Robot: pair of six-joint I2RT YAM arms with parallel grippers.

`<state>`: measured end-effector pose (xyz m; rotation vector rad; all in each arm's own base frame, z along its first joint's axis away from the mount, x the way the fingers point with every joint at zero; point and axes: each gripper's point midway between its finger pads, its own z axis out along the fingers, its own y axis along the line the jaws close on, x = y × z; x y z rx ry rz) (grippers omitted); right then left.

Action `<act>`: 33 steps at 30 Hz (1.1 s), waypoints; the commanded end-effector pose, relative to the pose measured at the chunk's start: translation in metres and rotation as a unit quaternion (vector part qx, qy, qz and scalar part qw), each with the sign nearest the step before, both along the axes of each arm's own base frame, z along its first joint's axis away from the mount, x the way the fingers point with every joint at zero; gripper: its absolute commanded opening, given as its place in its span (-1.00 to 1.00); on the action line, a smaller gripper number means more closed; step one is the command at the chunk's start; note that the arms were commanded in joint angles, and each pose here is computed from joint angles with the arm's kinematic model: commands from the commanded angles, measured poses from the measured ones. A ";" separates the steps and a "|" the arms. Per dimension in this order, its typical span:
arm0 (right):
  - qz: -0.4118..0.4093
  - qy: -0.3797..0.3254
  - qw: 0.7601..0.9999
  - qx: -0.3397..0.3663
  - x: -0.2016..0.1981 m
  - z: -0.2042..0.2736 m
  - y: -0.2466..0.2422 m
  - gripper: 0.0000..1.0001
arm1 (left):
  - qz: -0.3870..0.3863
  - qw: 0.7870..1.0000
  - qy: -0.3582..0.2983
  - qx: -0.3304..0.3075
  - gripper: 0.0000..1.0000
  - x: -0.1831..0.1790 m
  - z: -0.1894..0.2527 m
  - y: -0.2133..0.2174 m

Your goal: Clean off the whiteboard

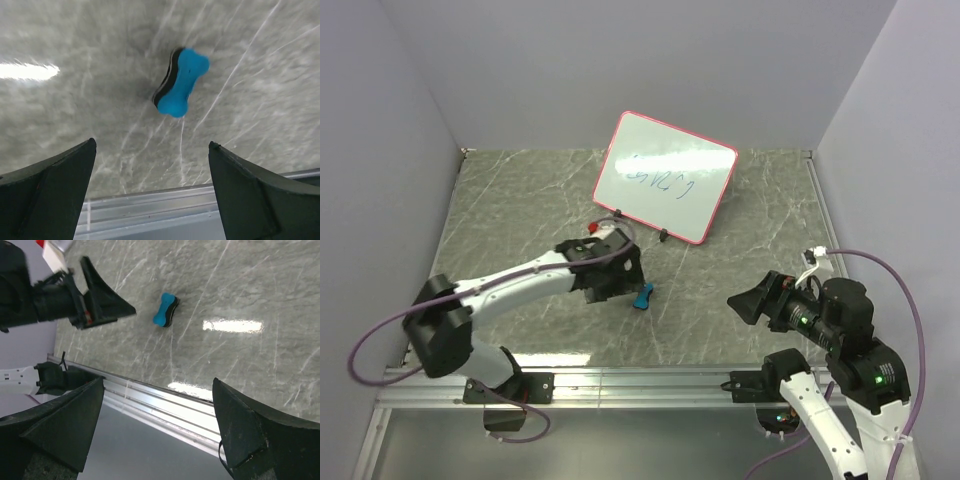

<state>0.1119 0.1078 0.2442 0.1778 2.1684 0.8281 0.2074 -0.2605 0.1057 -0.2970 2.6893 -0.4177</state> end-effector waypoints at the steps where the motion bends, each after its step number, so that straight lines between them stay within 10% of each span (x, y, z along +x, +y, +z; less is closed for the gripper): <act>1: -0.011 -0.019 1.000 -0.012 0.005 0.012 -0.005 0.90 | 0.050 0.999 -0.002 0.000 0.96 0.004 0.008 -0.026; 5: -0.010 -0.005 1.000 -0.005 0.004 0.002 -0.003 0.89 | -0.031 0.994 -0.019 0.100 0.96 0.012 -0.026 -0.046; 33: -0.025 0.000 0.999 -0.041 0.033 -0.010 -0.006 0.88 | -0.104 0.991 0.018 0.087 -0.40 0.032 -0.097 -0.048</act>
